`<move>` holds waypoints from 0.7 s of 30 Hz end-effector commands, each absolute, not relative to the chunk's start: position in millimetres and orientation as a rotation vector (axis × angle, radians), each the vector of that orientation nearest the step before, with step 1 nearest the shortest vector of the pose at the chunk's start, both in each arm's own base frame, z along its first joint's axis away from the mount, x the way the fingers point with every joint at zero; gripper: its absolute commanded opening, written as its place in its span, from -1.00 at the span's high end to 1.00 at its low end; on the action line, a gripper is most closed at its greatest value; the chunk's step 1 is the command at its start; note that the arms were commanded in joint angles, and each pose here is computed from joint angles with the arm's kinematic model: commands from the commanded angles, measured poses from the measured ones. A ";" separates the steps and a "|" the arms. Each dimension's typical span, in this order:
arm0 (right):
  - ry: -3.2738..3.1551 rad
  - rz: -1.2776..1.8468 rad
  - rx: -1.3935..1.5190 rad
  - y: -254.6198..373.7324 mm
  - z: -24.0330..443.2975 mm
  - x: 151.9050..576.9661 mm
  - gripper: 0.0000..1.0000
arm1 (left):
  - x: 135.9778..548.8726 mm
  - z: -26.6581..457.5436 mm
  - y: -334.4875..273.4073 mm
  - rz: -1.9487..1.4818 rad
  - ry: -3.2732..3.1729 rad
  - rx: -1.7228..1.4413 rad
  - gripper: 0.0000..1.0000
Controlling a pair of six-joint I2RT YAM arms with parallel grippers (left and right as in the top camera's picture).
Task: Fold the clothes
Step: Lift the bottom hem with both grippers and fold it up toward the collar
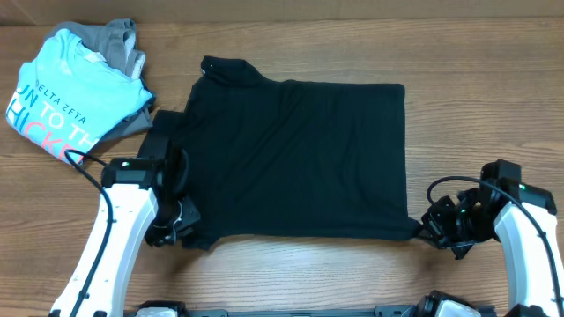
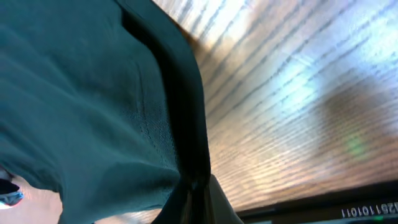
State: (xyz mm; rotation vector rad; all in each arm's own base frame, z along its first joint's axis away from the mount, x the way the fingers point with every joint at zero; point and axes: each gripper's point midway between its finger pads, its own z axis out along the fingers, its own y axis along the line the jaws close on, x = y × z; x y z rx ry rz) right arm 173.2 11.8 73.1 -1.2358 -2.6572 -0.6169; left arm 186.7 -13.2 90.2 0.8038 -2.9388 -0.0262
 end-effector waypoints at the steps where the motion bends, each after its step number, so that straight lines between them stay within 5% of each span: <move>1: -2.760 -0.664 -1.227 7.1 81.6 193.5 0.92 | 210.3 102.2 -11.3 -0.004 -3.074 0.713 0.78; 21: -2.973 -0.991 -1.414 -14.4 92.7 297.9 0.92 | 318.7 110.1 -14.3 0.061 -3.524 0.412 0.74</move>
